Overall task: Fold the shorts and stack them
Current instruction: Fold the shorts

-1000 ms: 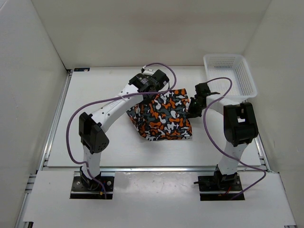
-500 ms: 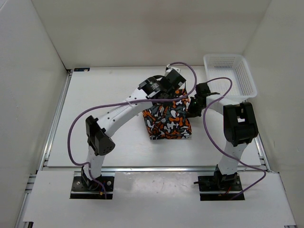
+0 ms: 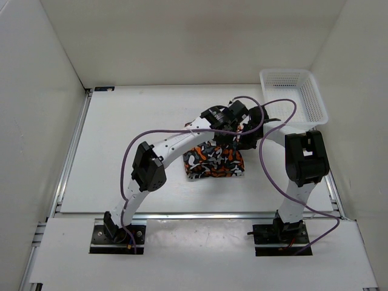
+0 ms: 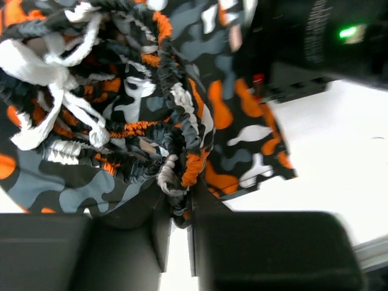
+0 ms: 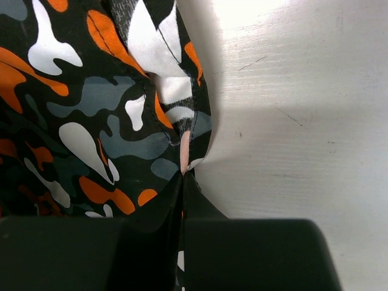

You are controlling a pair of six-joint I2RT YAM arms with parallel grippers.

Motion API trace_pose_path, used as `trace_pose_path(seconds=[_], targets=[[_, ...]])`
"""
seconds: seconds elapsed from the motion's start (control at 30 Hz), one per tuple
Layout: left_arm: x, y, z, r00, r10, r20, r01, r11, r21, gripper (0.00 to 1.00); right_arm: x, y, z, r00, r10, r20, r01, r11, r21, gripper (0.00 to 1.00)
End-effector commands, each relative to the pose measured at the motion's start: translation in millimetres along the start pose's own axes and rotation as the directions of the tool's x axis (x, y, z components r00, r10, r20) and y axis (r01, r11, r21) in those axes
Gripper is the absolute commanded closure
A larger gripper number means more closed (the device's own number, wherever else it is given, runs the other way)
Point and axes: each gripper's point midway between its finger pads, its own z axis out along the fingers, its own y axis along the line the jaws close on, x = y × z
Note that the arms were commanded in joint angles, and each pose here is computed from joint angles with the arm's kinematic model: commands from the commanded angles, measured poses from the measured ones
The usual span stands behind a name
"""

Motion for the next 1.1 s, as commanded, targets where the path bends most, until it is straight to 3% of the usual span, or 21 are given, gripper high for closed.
trace_pose_path(seconds=[0.0, 0.03, 0.07, 0.1, 0.2, 0.3, 0.43, 0.5, 0.57, 0.6, 0.63, 0.67, 0.73, 0.8, 0.87, 1.07], targets=[[-42, -26, -42, 0.993, -0.054, 0.109, 0.037, 0.988, 0.153, 0.67, 16, -13, 10, 0.999, 0.014, -0.036, -0.012, 0.999, 0.039, 1.0], [-45, -30, -46, 0.992, -0.057, 0.113, 0.037, 0.984, 0.176, 0.53, 16, -13, 10, 0.999, 0.014, -0.037, -0.012, 0.999, 0.039, 1.0], [-52, -30, -58, 0.987, -0.081, 0.136, 0.054, 0.98, 0.191, 0.2, 14, -11, 7, 1.0, 0.011, -0.028, -0.01, 0.999, 0.034, 1.0], [-58, -24, -65, 0.985, -0.096, 0.147, 0.066, 0.978, 0.199, 0.11, 16, -11, 5, 1.0, 0.011, -0.027, -0.01, 0.999, 0.034, 1.0], [-77, 2, -93, 0.969, -0.177, 0.173, 0.13, 0.96, 0.249, 0.08, 17, -13, -2, 1.0, 0.009, -0.013, -0.008, 0.999, 0.038, 1.0], [-82, 32, -118, 0.958, -0.221, 0.183, 0.168, 0.949, 0.265, 0.13, 14, -10, -12, 1.0, 0.003, 0.012, -0.004, 0.999, 0.037, 0.97], [-74, 67, -136, 0.948, -0.257, 0.188, 0.21, 0.949, 0.235, 0.3, 12, -21, -31, 0.999, -0.021, 0.047, 0.016, 0.994, 0.105, 0.89], [-63, 80, -133, 0.947, -0.272, 0.169, 0.237, 0.95, 0.203, 0.49, 11, -24, -50, 0.996, -0.044, 0.076, 0.033, 0.99, 0.134, 0.86], [-41, 97, -120, 0.951, -0.286, 0.117, 0.268, 0.952, 0.151, 0.67, 1, -27, -75, 0.987, -0.056, 0.149, 0.03, 0.984, 0.173, 0.75], [-37, 97, -115, 0.951, -0.286, 0.115, 0.268, 0.952, 0.149, 0.82, 1, -28, -84, 0.985, -0.059, 0.165, 0.028, 0.983, 0.183, 0.69], [-31, 103, -110, 0.948, -0.3, 0.103, 0.285, 0.949, 0.138, 0.88, -3, -26, -92, 0.979, -0.063, 0.194, 0.027, 0.983, 0.183, 0.57], [-13, 108, -91, 0.95, -0.309, 0.055, 0.302, 0.948, 0.104, 0.9, -11, -21, -108, 0.968, -0.079, 0.237, 0.038, 0.984, 0.175, 0.52], [-7, 103, -79, 0.951, -0.307, 0.038, 0.3, 0.946, 0.124, 0.9, -15, -8, -116, 0.961, -0.109, 0.254, 0.07, 0.985, 0.159, 0.52], [11, 99, -51, 0.952, -0.305, -0.025, 0.306, 0.946, 0.11, 0.9, -21, 15, -126, 0.953, -0.141, 0.268, 0.115, 0.987, 0.108, 0.73], [22, 94, -23, 0.949, -0.309, -0.068, 0.315, 0.944, 0.099, 0.9, -16, 31, -111, 0.964, -0.164, 0.209, 0.154, 0.986, 0.062, 0.94], [50, 87, 38, 0.941, -0.297, -0.16, 0.307, 0.951, 0.041, 0.9, -16, 53, -53, 0.974, -0.187, 0.125, 0.19, 0.982, -0.014, 1.0]])
